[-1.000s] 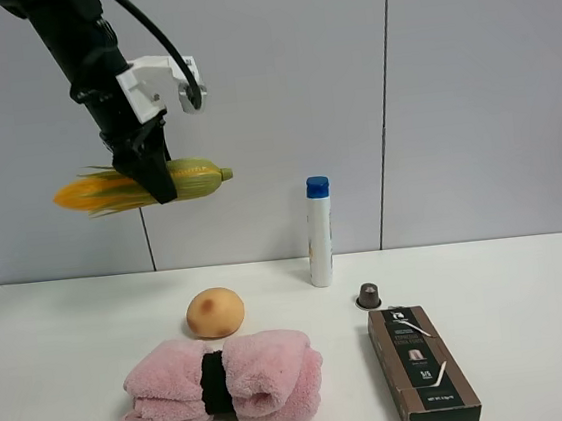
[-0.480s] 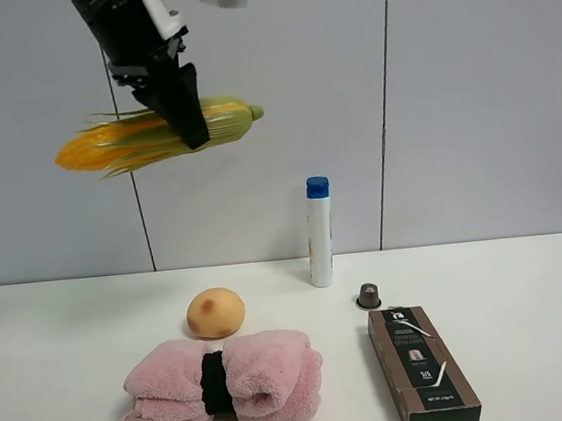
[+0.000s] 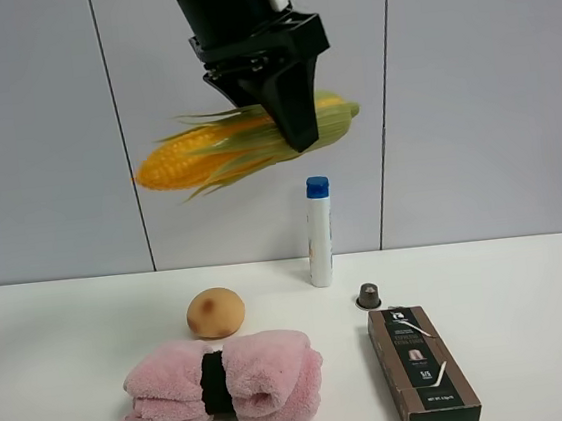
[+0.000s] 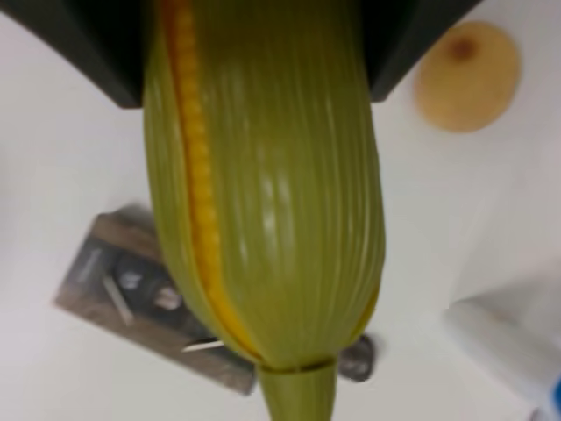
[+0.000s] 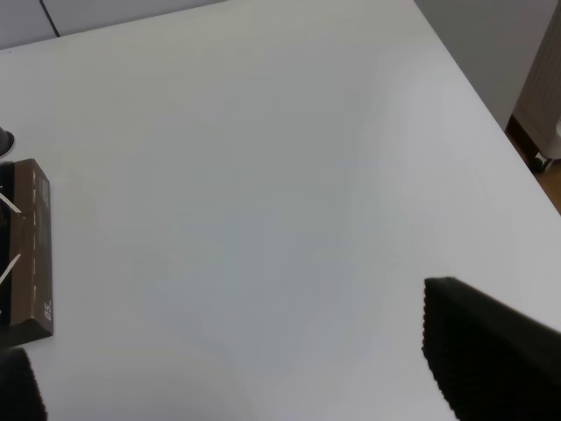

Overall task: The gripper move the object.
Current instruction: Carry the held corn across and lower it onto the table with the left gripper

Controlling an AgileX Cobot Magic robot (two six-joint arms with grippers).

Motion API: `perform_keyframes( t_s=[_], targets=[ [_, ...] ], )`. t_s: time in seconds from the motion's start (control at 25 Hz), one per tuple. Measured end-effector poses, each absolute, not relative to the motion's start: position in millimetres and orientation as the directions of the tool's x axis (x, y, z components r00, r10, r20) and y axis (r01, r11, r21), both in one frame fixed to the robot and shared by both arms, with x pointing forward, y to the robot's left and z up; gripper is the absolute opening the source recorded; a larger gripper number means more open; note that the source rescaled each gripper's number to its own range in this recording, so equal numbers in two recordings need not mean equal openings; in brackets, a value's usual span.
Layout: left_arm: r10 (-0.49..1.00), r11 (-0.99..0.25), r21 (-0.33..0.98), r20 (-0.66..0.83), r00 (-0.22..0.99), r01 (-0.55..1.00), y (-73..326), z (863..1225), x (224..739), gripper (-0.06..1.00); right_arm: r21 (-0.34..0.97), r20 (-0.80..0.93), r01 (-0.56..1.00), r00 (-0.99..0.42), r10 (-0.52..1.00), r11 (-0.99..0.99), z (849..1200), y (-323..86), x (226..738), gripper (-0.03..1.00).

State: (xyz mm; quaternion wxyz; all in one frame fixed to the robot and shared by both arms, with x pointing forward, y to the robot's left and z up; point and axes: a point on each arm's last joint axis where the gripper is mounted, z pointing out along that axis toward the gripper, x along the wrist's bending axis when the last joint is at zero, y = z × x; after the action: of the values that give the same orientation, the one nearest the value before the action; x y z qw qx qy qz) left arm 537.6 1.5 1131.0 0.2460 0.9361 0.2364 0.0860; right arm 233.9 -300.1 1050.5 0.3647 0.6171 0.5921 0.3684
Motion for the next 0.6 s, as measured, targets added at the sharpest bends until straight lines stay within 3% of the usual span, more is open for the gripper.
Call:
perform_keyframes(
  t_s=[0.24,0.6],
  targets=[
    [0.443,-0.735,0.597,0.064,0.894,0.321,-23.1,1157.1,520.2,0.0,0.886,0.023,0.462,0.027,0.999,-0.033,1050.5,-300.1,233.9,1.0],
    [0.467,-0.584,0.783,0.11,0.877,0.213,-42.3,1205.8,530.3,0.0,0.886,0.023,0.462,0.027,0.999,-0.033,1050.5,-300.1,233.9,1.0]
  ],
)
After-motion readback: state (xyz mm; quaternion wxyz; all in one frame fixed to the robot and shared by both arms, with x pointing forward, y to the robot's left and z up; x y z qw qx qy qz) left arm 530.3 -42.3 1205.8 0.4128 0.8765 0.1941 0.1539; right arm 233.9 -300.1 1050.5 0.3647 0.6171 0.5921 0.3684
